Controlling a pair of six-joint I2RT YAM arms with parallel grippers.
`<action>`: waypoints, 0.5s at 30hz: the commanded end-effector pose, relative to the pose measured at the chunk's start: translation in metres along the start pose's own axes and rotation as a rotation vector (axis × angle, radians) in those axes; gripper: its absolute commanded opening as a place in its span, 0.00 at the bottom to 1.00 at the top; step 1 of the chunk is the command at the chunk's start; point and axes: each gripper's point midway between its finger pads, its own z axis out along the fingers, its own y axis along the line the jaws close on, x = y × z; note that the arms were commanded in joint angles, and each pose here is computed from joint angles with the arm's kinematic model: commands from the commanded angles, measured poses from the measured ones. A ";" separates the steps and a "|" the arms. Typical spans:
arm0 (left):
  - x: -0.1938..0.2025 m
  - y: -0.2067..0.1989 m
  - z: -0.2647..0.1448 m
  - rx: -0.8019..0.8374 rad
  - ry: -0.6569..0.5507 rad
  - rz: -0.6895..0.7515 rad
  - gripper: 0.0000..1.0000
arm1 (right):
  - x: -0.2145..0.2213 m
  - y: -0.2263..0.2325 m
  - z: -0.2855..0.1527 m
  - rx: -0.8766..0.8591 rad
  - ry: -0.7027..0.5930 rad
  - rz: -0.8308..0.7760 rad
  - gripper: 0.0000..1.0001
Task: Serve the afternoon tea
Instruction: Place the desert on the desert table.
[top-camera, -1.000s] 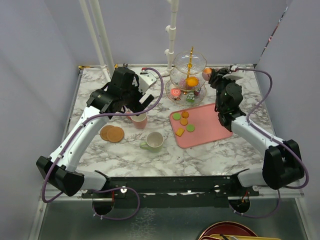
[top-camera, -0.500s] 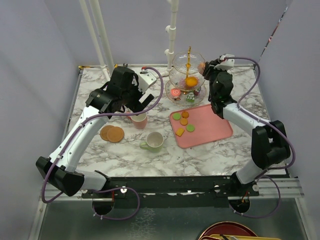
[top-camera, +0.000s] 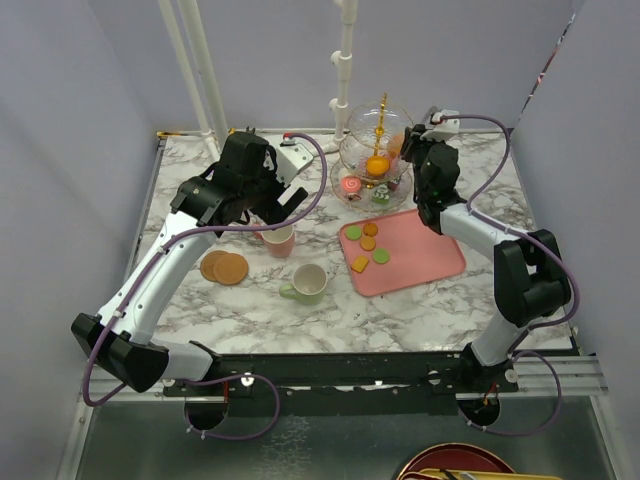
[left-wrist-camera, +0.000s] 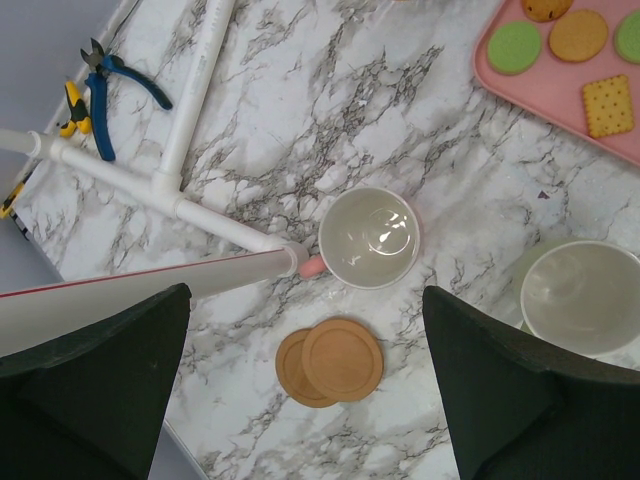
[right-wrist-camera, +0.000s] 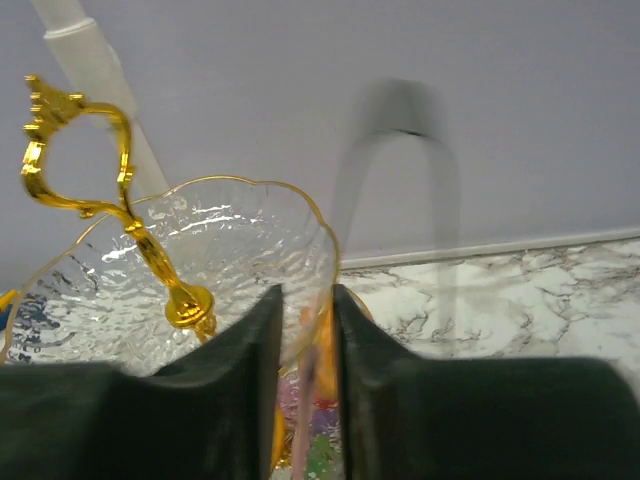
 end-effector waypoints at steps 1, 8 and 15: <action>-0.001 -0.001 -0.001 0.018 -0.001 0.000 0.99 | 0.006 0.010 -0.004 -0.062 -0.007 0.004 0.27; -0.002 -0.002 0.003 0.023 0.002 -0.004 0.99 | 0.003 -0.002 -0.012 -0.031 -0.019 0.005 0.35; -0.001 -0.002 0.003 0.023 0.005 -0.007 0.99 | -0.024 -0.009 -0.031 -0.031 -0.066 0.028 0.27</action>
